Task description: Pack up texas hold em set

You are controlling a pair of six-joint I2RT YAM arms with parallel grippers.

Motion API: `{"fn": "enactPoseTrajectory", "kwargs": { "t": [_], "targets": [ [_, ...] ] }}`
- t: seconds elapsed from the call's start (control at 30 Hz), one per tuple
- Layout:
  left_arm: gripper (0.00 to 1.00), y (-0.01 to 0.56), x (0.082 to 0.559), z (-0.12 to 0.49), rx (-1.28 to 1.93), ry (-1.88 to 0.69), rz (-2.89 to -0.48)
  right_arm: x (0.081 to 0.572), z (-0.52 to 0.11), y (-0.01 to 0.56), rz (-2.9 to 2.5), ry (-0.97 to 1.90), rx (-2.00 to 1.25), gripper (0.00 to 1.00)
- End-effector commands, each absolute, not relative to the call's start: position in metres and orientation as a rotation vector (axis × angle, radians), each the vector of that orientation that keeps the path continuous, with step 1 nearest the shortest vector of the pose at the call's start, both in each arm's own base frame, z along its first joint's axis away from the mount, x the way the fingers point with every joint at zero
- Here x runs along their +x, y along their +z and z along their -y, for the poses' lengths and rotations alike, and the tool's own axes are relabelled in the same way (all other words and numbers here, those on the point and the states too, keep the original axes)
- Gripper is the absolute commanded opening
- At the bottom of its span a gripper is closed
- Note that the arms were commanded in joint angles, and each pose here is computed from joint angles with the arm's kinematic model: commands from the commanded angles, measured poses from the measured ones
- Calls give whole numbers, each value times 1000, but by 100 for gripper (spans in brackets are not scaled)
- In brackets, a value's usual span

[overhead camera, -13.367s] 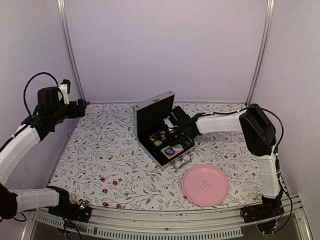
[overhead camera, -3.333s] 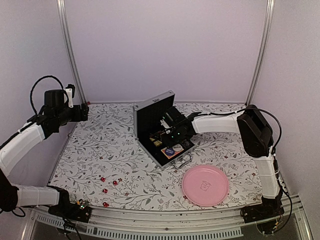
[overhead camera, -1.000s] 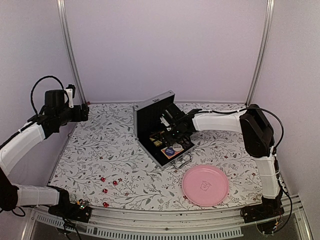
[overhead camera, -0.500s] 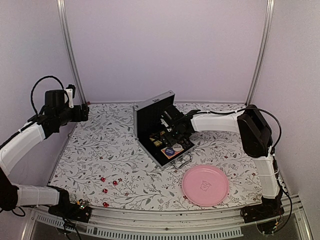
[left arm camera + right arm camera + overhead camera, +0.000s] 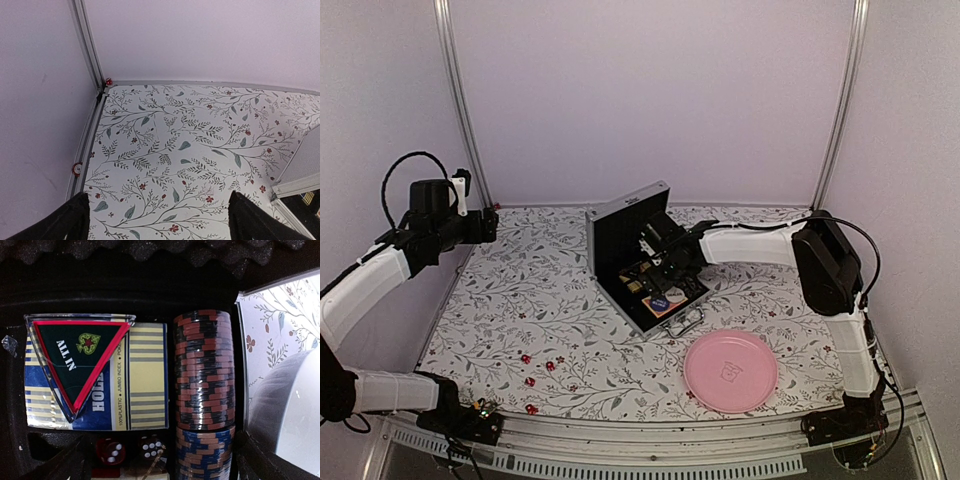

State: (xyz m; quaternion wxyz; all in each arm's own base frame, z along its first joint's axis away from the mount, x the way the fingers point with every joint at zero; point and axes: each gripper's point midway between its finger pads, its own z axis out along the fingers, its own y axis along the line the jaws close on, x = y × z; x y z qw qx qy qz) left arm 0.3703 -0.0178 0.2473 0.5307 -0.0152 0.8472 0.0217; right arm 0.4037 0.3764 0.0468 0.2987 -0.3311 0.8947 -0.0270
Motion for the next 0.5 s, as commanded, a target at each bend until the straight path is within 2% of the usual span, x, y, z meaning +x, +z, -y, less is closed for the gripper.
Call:
{"fn": "enactPoseTrajectory", "kwargs": {
  "t": [0.0, 0.47],
  "targets": [
    [96, 249, 373, 18, -38, 38, -2012, 399, -381, 37, -2402, -61, -912, 100],
    [96, 248, 373, 19, -35, 32, -2015, 404, -370, 32, -2410, -152, -890, 100]
  ]
}}
